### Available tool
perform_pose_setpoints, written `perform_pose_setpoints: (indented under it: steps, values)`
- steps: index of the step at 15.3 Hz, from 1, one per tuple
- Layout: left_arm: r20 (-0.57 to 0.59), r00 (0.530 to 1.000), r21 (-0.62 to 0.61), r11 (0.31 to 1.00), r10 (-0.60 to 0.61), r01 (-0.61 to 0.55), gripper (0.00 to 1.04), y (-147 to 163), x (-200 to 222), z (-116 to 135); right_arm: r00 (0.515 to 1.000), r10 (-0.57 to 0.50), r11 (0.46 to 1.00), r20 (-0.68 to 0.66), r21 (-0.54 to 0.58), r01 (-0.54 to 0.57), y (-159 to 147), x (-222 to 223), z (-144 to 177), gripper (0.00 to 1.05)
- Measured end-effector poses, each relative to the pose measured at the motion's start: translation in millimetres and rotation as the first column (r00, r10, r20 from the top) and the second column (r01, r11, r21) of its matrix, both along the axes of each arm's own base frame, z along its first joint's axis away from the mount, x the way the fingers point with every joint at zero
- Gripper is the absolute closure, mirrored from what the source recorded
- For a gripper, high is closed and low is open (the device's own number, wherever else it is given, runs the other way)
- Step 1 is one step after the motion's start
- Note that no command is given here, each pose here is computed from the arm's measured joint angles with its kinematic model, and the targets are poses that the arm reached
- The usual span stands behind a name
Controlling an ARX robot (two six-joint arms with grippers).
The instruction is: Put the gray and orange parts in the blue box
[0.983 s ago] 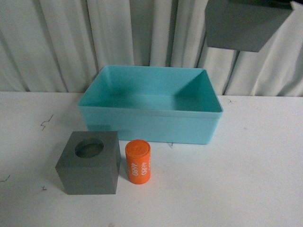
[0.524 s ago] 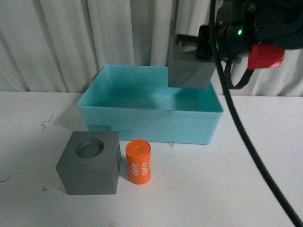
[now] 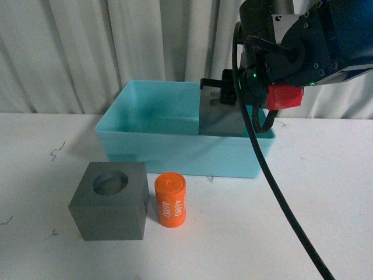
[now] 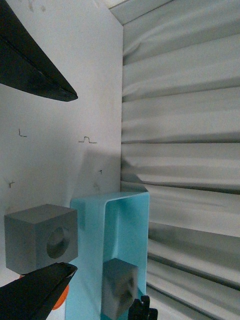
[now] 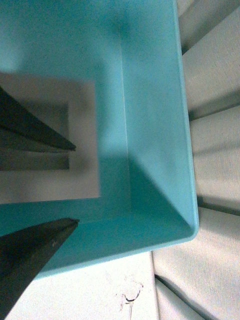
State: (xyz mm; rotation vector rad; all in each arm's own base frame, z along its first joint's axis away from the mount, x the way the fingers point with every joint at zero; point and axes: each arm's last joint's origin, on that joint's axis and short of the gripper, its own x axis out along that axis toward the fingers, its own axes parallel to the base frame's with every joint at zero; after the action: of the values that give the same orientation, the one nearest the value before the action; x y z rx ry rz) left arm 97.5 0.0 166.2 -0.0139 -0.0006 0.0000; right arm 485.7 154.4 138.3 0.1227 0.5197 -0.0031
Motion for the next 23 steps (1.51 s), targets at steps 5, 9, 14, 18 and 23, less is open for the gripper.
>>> perform_pose_setpoints:
  steps: [5,9,14,18,23]
  values:
    - [0.000,1.000,0.000,1.000,0.000,0.000,0.07,0,0,0,0.990,-0.064,0.998,0.122,0.018,0.062,-22,-29,27,0.09]
    - [0.000,1.000,0.000,1.000,0.000,0.000,0.07,0,0,0,0.947,-0.160,0.976,0.279,0.187,0.110,-86,-160,129,0.06]
    - [0.002,1.000,0.000,1.000,-0.002,0.002,0.07,0,0,0,0.935,-0.152,0.971,0.321,0.227,0.079,-110,-274,81,0.22]
    - [-0.001,1.000,0.000,1.000,0.000,0.000,0.07,0,0,0,0.866,0.008,0.997,0.499,-0.072,0.033,-132,-311,60,0.71]
    - [-0.001,1.000,0.000,1.000,0.000,0.000,0.07,0,0,0,0.870,0.032,0.993,0.492,-0.111,0.027,-146,-336,44,1.03]
